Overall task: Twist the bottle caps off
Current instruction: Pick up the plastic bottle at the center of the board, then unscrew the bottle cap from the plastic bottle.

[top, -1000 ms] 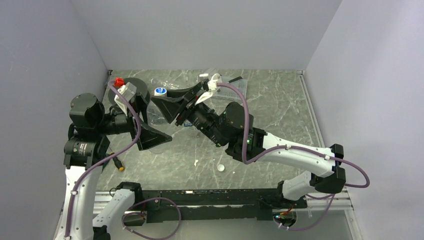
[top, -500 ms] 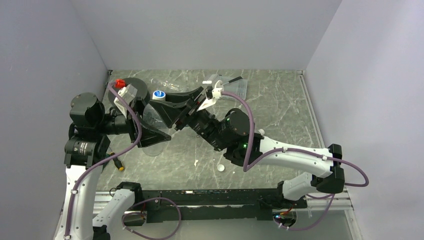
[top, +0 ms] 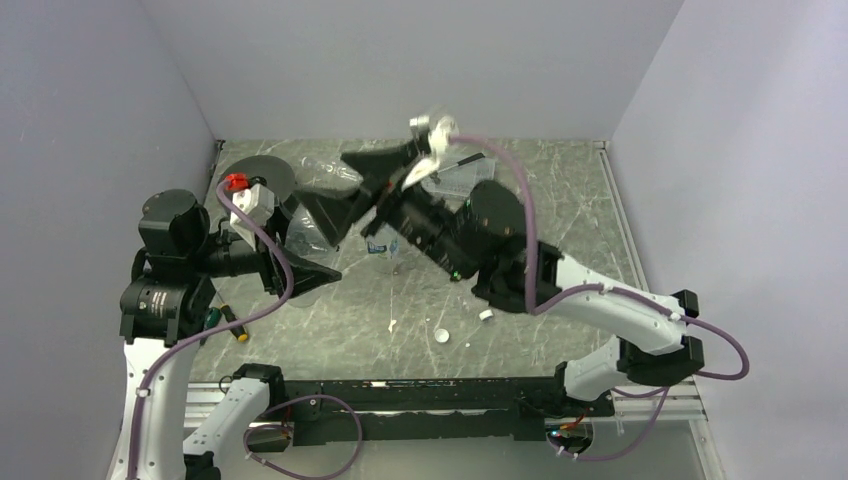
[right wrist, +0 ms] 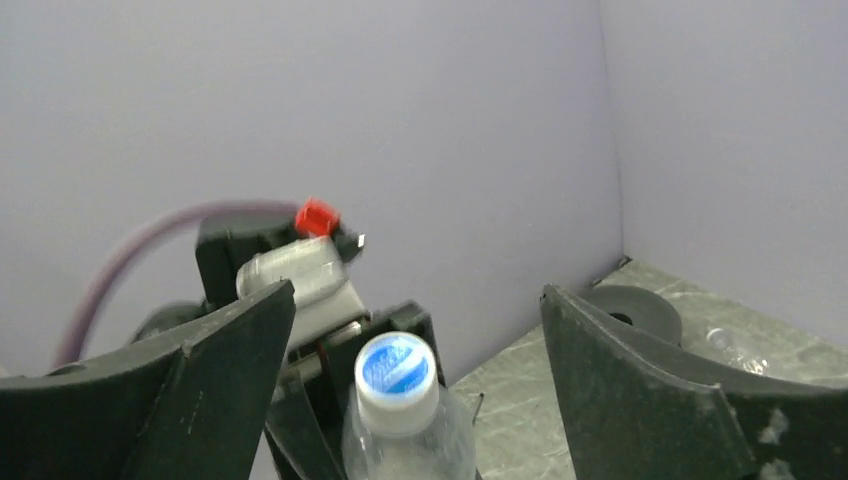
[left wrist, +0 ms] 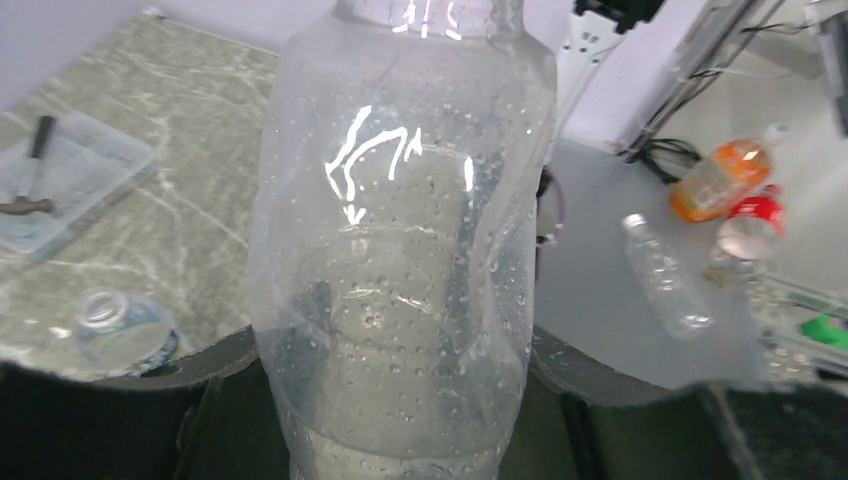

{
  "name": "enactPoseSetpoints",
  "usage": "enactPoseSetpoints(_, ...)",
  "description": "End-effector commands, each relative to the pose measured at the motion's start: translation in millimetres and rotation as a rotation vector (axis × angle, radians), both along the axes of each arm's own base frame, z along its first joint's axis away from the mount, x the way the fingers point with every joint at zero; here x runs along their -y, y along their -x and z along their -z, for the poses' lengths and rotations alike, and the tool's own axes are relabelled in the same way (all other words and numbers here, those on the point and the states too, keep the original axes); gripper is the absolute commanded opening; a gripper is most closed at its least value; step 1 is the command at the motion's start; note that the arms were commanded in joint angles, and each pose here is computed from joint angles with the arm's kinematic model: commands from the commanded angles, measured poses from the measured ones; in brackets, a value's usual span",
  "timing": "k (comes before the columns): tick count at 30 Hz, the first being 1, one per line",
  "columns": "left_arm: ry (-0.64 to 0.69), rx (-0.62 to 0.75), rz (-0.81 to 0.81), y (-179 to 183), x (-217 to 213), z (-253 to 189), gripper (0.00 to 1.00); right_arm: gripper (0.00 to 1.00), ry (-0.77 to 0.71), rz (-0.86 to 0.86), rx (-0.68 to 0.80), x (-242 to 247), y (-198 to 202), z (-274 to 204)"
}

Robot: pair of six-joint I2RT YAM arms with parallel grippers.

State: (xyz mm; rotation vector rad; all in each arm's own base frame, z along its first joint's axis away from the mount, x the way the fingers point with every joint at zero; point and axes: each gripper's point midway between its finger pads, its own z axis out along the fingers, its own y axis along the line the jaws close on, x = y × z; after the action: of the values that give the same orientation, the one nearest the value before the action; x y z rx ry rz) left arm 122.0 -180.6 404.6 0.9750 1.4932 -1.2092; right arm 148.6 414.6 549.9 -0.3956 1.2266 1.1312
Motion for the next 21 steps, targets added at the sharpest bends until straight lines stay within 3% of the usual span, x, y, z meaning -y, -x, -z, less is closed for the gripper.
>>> enactPoseSetpoints(1, -0.072, 0.235, -0.09, -8.5, -9.1, 0.0, 0.13, 0.97, 0.13, 0.047, -0.107, 10.8, -19.3, -13.2)
enactPoseSetpoints(6, -0.099, 0.366, -0.228, -27.6, -19.6, -6.2, 0.08, 0.94, 0.206, 0.014, -0.147, -3.7, -25.9, 1.3)
enactPoseSetpoints(21, -0.11, 0.286, -0.322, -52.7, -25.8, 1.2, 0.01, 0.81, 0.165, -0.083, -0.105, -24.0, -15.0, 4.0)
